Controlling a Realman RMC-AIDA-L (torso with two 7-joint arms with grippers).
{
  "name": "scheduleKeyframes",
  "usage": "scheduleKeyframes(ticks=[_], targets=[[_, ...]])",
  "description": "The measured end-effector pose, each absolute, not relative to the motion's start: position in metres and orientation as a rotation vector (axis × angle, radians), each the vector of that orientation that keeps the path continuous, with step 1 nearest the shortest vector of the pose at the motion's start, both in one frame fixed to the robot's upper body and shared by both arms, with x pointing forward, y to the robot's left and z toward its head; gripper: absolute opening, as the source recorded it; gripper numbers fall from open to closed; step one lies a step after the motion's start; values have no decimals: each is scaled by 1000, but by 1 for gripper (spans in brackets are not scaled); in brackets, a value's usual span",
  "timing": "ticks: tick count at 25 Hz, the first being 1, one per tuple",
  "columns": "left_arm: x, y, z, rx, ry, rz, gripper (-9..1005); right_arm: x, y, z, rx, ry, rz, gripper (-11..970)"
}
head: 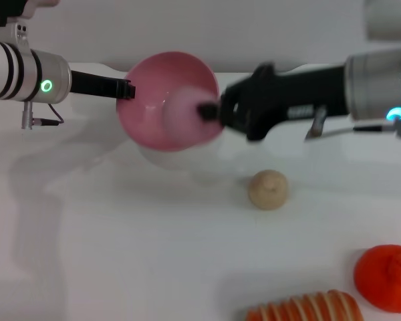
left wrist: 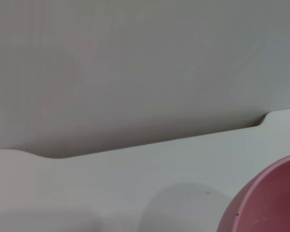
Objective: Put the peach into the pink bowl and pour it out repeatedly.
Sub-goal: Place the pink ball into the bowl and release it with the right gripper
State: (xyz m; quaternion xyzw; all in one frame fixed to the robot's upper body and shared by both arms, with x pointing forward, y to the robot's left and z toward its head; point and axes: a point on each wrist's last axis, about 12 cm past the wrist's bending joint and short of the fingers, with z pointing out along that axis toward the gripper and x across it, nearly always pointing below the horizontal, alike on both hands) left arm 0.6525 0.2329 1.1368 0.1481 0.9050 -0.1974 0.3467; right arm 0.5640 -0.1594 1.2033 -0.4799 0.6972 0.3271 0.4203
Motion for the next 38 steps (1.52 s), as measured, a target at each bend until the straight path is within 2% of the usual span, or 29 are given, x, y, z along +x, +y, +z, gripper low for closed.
scheduleKeyframes(ticks=[6,15,24,31,34,38], targets=[[651,230,1137,394,2356,-537,45,580,-168,1216,-1123,1689,715,52],[650,227,1140,404,2355,-569,44,599,-167,1200,-1047,1730,651,73],[651,225,1140,408,2353,-570,45,603,-165,1195,-1050,1723,621,93],[650,226,1139,403,2358,-571,45,603,-167,1192,-1042,1728,618,302],[649,227,1138,407,2359,-569,45,604,-168,1191,-1034,1732,617,545],[646,224,1136,450,2386,-580,45,599,-179,1190,-984,1663,631,623]])
